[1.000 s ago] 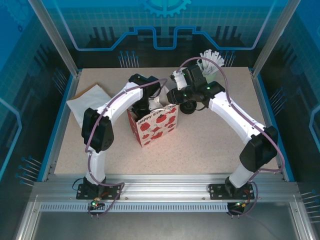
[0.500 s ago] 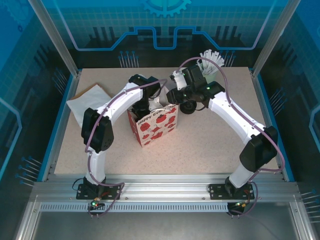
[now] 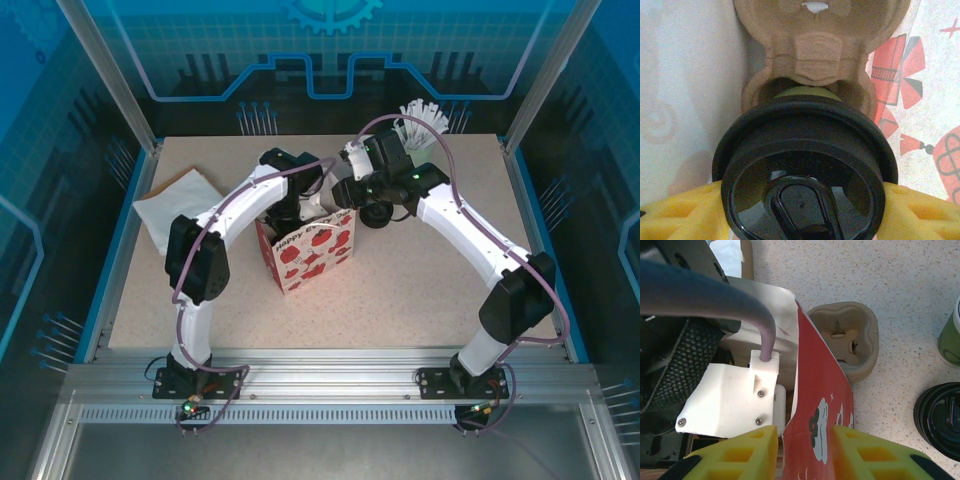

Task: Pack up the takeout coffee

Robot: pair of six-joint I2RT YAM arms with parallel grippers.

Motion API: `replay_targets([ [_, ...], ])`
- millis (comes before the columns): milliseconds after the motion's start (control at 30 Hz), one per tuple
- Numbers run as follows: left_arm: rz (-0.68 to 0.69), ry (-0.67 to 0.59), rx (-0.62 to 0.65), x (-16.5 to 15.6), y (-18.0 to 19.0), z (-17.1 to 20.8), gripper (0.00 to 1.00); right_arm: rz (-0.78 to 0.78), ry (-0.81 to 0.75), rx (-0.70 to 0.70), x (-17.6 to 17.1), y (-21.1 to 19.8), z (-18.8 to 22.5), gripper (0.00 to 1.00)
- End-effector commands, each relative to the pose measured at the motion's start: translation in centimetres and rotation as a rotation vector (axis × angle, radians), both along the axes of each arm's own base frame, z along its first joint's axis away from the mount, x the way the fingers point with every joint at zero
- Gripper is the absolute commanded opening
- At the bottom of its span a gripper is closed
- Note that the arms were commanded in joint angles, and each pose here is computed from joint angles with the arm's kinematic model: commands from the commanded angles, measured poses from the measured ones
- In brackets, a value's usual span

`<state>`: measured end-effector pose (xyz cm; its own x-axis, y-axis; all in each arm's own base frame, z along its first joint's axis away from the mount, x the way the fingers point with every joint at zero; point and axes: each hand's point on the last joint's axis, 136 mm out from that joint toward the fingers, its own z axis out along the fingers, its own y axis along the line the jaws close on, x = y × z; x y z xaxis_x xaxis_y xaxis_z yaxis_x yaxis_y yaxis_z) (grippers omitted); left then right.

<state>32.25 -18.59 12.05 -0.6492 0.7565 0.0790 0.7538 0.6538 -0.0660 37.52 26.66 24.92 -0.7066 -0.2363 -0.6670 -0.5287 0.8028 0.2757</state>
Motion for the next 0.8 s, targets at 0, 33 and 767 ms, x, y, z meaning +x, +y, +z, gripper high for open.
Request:
replay_targets([
  [0,0.003,0.055,0.01,0.9,-1.2,-6.4,0.5,0.022,0.02,-0.031,-0.7,0.3,-0.8,0.36],
  [33,0.004,0.051,0.008,0.9,-1.1,-6.1,0.5,0.021,0.016,-0.031,-0.7,0.3,-0.6,0.37],
  [767,0.011,-0.041,-0.031,0.4,-0.9,0.0,0.69,-0.01,-0.08,-0.018,-1.5,-1.5,4.2,0.56],
])
